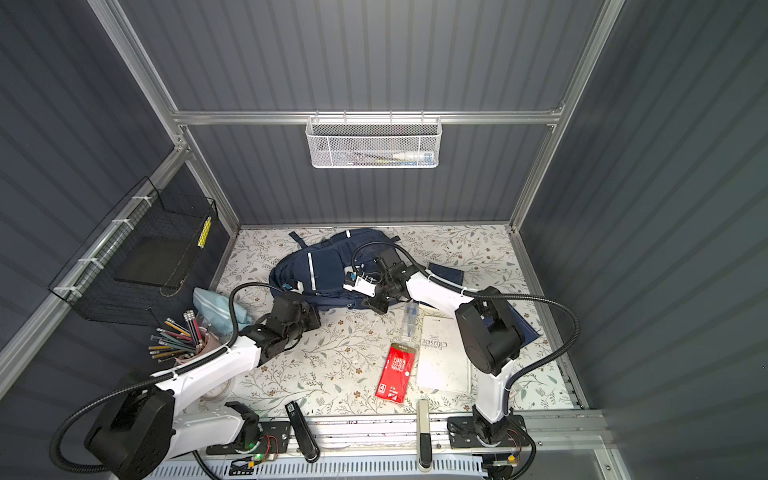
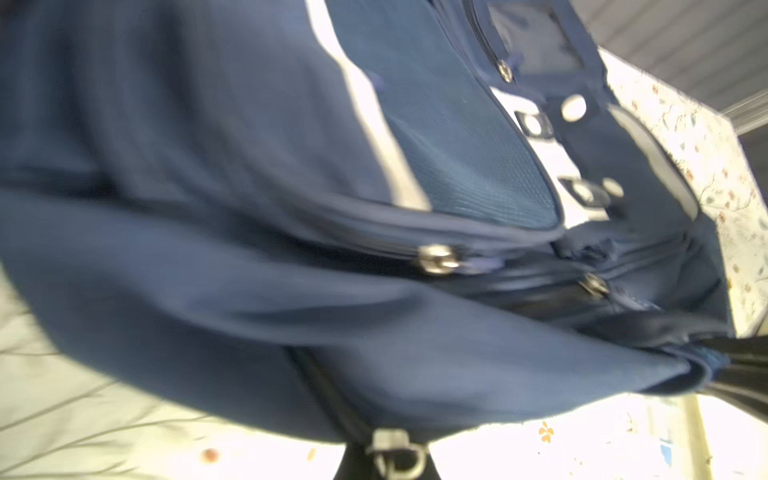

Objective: Pack the student bag

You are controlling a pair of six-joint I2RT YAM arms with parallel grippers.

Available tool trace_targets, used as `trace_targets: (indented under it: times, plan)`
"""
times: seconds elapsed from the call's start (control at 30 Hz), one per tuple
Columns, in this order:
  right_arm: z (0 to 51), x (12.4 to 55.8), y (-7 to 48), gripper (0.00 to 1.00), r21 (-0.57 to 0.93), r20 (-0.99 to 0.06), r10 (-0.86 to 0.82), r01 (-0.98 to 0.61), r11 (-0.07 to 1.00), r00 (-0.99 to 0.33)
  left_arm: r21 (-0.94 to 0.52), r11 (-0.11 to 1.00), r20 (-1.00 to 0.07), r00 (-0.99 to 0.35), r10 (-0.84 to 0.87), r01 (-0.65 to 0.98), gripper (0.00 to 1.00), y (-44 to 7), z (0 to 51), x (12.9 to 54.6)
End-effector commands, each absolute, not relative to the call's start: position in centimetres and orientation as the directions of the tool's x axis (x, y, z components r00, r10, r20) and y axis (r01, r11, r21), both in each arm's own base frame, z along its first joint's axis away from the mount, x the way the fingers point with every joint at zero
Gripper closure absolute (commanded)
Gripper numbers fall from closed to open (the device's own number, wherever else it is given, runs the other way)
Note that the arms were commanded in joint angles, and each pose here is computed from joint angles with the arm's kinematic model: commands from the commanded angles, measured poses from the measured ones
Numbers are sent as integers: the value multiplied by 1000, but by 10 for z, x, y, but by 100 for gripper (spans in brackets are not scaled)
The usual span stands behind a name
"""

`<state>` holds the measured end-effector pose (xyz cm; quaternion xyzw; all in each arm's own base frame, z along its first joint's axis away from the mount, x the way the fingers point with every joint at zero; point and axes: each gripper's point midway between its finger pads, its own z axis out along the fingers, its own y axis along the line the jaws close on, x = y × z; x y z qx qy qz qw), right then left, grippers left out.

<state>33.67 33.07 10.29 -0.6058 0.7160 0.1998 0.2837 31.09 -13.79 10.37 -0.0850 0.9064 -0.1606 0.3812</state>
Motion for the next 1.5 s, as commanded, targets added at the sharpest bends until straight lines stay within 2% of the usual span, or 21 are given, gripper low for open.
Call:
trace_targets:
  times: [0.0, 0.07, 0.13, 0.23, 0.3, 0.37, 0.47, 0.53, 0.63, 0.7, 0.77, 0.8, 0.93, 1.07, 1.13, 1.33, 1.47]
  plan:
    - [84, 362, 286, 100, -114, -558, -808, -947, 299, -188, -258, 957, -646, -712, -275, -136, 100, -94, 98, 302]
    - [85, 376, 285, 100, -148, -568, -799, -931, 334, -197, -290, 954, -643, -723, -253, -76, 100, -106, 106, 303]
    - [95, 373, 294, 72, -153, -592, -784, -928, 340, -190, -337, 942, -627, -745, -230, -7, 100, -131, 111, 300]
    - [117, 351, 320, 49, -233, -649, -757, -926, 296, -78, -361, 930, -638, -747, -190, 73, 100, -165, 124, 293]
    - [132, 332, 342, 36, -241, -703, -711, -935, 261, -17, -429, 898, -616, -758, -215, 94, 100, -180, 128, 292]
    - [140, 320, 359, 30, -247, -733, -680, -938, 244, 16, -472, 875, -594, -771, -230, 103, 100, -190, 130, 294]
    - [137, 314, 381, 29, -240, -746, -665, -944, 226, 30, -516, 848, -582, -776, -244, 120, 100, -201, 136, 295]
    - [126, 323, 391, 31, -260, -723, -690, -934, 247, 19, -531, 838, -577, -779, -246, 128, 100, -204, 140, 294]
    - [112, 333, 399, 42, -247, -700, -714, -935, 253, -8, -548, 826, -568, -784, -251, 132, 100, -206, 144, 291]
    - [104, 333, 402, 61, -222, -703, -711, -946, 236, -12, -552, 822, -569, -783, -251, 137, 100, -205, 145, 288]
    - [103, 330, 404, 89, -213, -708, -706, -954, 212, 2, -536, 836, -565, -786, -253, 116, 100, -200, 138, 287]
    - [104, 327, 403, 98, -214, -711, -703, -957, 195, 15, -519, 849, -561, -788, -254, 95, 100, -195, 131, 287]
    - [106, 315, 397, 100, -226, -699, -711, -968, 109, 83, -507, 862, -516, -798, -312, -10, 100, -163, 111, 297]
    - [107, 303, 383, 100, -235, -685, -715, -971, 35, 140, -404, 907, -532, -775, -340, -120, 100, -108, 99, 318]
    - [107, 303, 376, 100, -253, -682, -713, -967, 22, 163, -403, 898, -526, -759, -383, -174, 100, -85, 94, 330]
    - [113, 317, 356, 100, -246, -698, -703, -968, 59, 135, -445, 842, -510, -688, -517, -303, 100, -26, 91, 356]
    - [112, 337, 341, 100, -260, -693, -714, -959, 116, 101, -514, 827, -511, -693, -508, -227, 100, -42, 107, 355]
